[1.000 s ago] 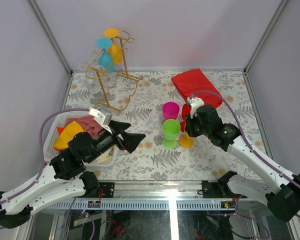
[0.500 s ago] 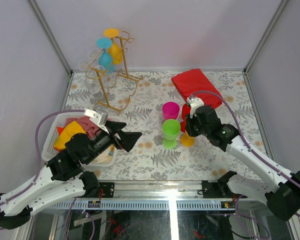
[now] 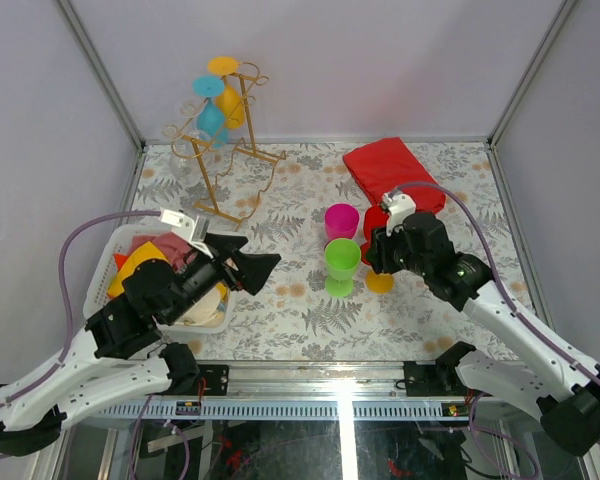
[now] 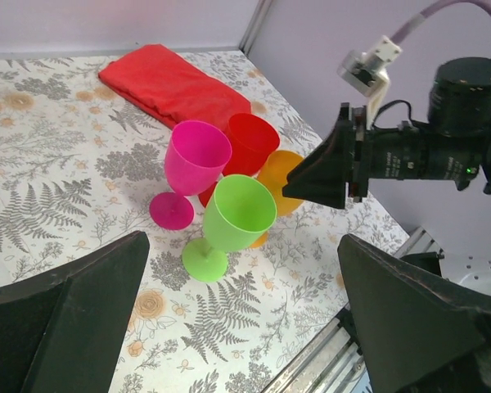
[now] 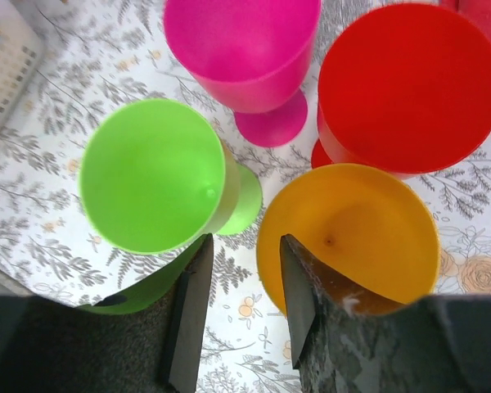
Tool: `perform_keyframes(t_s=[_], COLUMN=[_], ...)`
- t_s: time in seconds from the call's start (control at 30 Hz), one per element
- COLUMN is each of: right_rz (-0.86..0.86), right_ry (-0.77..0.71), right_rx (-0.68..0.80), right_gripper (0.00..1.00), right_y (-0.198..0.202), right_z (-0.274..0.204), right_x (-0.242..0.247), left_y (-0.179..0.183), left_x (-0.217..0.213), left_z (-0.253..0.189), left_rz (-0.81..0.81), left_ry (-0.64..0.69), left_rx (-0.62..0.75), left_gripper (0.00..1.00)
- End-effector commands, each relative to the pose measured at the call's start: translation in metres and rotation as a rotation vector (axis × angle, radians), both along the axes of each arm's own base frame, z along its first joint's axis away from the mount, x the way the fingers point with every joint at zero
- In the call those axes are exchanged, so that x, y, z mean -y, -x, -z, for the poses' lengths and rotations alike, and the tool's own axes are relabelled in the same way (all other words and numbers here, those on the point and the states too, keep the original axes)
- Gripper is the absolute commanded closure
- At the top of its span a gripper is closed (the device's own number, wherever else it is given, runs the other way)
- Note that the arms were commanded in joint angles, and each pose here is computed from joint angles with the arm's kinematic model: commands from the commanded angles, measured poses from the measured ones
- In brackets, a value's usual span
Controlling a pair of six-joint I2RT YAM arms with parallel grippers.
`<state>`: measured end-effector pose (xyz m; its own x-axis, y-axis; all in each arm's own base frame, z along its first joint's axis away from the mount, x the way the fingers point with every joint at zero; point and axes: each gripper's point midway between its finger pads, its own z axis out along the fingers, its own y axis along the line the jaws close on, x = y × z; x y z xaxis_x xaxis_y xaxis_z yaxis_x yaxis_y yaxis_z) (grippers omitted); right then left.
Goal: Take the wine glass off the wine glass rack
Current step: Place the wine glass at the center of the board.
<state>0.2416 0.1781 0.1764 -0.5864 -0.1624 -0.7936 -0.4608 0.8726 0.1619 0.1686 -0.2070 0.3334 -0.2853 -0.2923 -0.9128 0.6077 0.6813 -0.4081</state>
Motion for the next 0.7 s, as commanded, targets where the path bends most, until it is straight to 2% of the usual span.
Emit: perform_keyframes(t_s=[0.0,0.17,0.27,0.4,0.47,0.53,0.67], right_rz=[-0.011,0.010,0.011,-0.009,-0.020,-0.022,-0.027], right_ry=[-0.148,-0.223,-0.261,-0.285,-0.290,-0.296,-0.306], right_rx=[0.125,0.202,0.225,0.229,0.223,0.221,0.221], right_gripper=[0.53,0.47,0.43,0.35,0.33,0.32,0.27], right_y=[-0.002,0.006,0.011,0.018,0.021,0.022,0.025], right_z=[-0.063,-0.092,-0.100,-0.101,-0.099,-0.099,-0.099], right_x=[-0.012,-0.005,-0.003,-0.004,-0.005,-0.005,-0.004], left_y=[-0.010,-0.032,-0.042,-0.063,-0.083,-0.111,-0.139], left_x=[-0.013,-0.013,0.011,0.017,0.007,-0.017,-0.055], left_z=[-0.027,-0.041,-0.045,-0.076,-0.088,-0.094,-0.100], left_rz=[-0.085,-0.200,-0.152,-0.112,-0.089,-0.123,-0.196], left_ry=[0.002,-0.078,-0.157,-0.155,-0.127,-0.088,-0.045], left_rx=[0.009,-0.044,-0.040,-0.007,-0.015,-0.043,-0.062], left_gripper=[0.00,0.00,0.00,0.00,0.00,0.00,0.00])
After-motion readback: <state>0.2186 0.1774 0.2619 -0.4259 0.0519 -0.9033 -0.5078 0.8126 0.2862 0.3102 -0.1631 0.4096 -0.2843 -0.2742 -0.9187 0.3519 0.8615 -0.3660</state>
